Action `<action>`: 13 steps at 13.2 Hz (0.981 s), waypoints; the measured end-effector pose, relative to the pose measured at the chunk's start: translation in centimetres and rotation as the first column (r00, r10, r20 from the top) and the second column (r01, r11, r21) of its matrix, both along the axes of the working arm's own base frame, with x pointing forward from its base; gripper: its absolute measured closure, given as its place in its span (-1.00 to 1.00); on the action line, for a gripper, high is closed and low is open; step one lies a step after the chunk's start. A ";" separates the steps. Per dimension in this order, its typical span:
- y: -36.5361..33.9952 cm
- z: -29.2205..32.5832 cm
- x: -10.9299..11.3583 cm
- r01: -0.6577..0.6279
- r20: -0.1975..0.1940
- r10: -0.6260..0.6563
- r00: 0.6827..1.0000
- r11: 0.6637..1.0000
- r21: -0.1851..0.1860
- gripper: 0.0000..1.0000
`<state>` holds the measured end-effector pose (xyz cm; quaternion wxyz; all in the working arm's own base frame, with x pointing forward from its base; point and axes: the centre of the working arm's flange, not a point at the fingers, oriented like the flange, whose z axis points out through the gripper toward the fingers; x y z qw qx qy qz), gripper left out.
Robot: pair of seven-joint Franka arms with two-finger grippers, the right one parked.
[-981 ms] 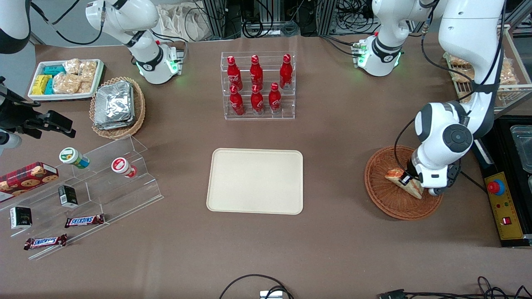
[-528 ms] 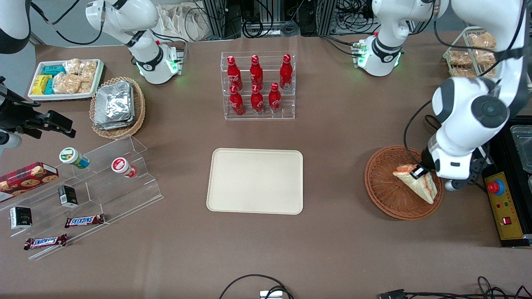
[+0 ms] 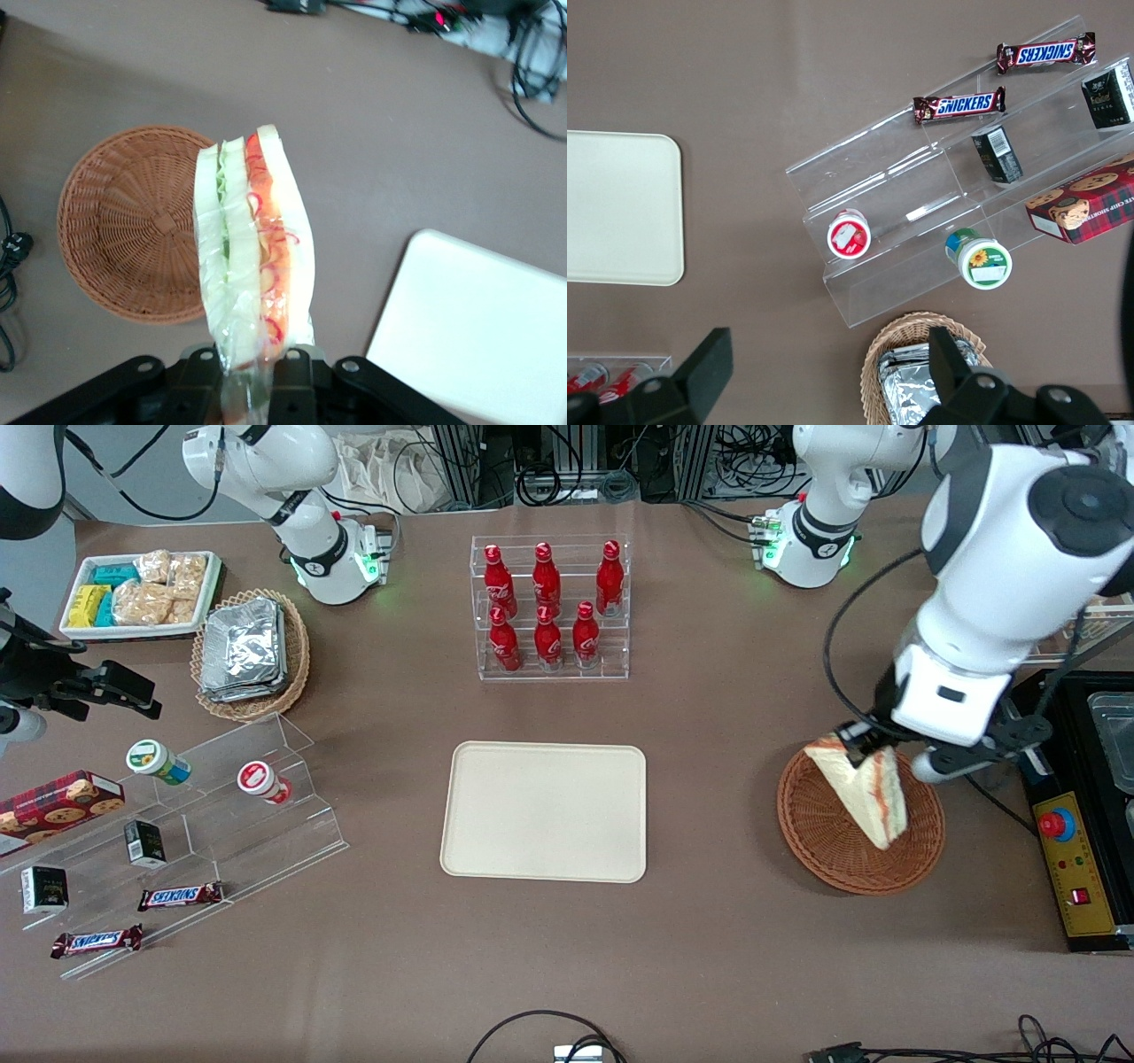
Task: Place sandwich from basket to tray
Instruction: 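Lift the sandwich and carry it with the left gripper over the tray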
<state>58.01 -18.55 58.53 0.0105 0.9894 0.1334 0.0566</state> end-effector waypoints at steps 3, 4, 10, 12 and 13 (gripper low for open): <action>-3.7 0.3 -1.1 0.129 -0.015 -0.130 0.991 0.992 -0.011 0.64; -5.7 -0.3 -1.7 0.183 -0.027 -0.184 0.983 0.983 -0.015 0.64; -17.6 -9.0 -4.1 0.405 -0.113 -0.403 0.908 0.914 -0.003 0.64; -20.9 -13.3 -3.9 0.435 -0.100 -0.435 0.895 0.900 -0.017 0.64; -22.2 -15.6 -3.7 0.444 -0.096 -0.445 0.890 0.895 -0.031 0.64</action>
